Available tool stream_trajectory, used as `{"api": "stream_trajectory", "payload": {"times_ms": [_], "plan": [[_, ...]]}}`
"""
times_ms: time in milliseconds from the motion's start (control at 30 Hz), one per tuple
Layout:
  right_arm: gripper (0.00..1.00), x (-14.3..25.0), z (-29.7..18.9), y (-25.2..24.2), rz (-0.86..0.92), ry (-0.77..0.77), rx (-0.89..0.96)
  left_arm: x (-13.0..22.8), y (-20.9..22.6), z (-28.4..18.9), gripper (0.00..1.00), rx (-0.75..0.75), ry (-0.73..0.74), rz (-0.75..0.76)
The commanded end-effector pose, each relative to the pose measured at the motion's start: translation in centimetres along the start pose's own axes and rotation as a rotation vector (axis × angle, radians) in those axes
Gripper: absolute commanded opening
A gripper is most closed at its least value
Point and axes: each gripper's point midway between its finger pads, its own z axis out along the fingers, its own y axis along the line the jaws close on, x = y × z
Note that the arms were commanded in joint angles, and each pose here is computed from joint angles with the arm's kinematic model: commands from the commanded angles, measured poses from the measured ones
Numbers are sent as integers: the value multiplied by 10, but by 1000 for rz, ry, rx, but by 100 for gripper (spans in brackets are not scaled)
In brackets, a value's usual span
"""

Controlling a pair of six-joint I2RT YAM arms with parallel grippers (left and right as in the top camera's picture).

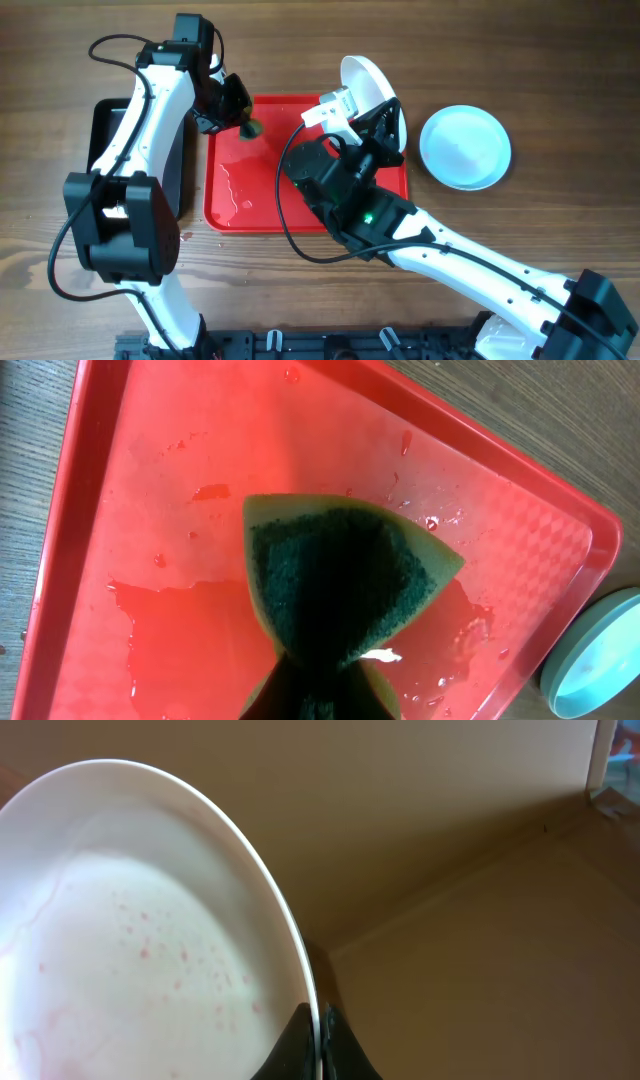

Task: Clean dirty plates on tray and stack at the side
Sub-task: 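Lift the white plate with right gripper and stack it on the plates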

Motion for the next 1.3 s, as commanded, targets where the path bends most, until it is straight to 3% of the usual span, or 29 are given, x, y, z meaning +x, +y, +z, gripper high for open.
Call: {"api": "stream_trajectory", "payload": {"times_ms": [0,100,267,467,700,800,933,1100,1267], "plan": [[4,-2,-3,10,113,-27,-87,1,2,5,4,-7,9,15],[4,15,-11,61,249,17,-368,0,2,5,4,-7,8,13],[4,56,-19,124,575,381,-804,-1,3,4,4,-7,6,12],[4,78,29,110,800,591,-1051,-6,13,1,4,-11,2,-18],[4,167,109,58,979,808,-869,-6,13,1,4,-11,2,-18],[4,229,132,37,1020,948,-693,-6,14,1,4,-11,2,-18],[4,276,138,35,1040,1037,-588,-6,13,1,4,-11,1,-18],[4,315,136,48,1020,1112,-490,-7,13,1,4,-11,0,-17],[5,326,142,59,1002,1130,-471,-7,15,1,4,-15,-3,-18]]}}
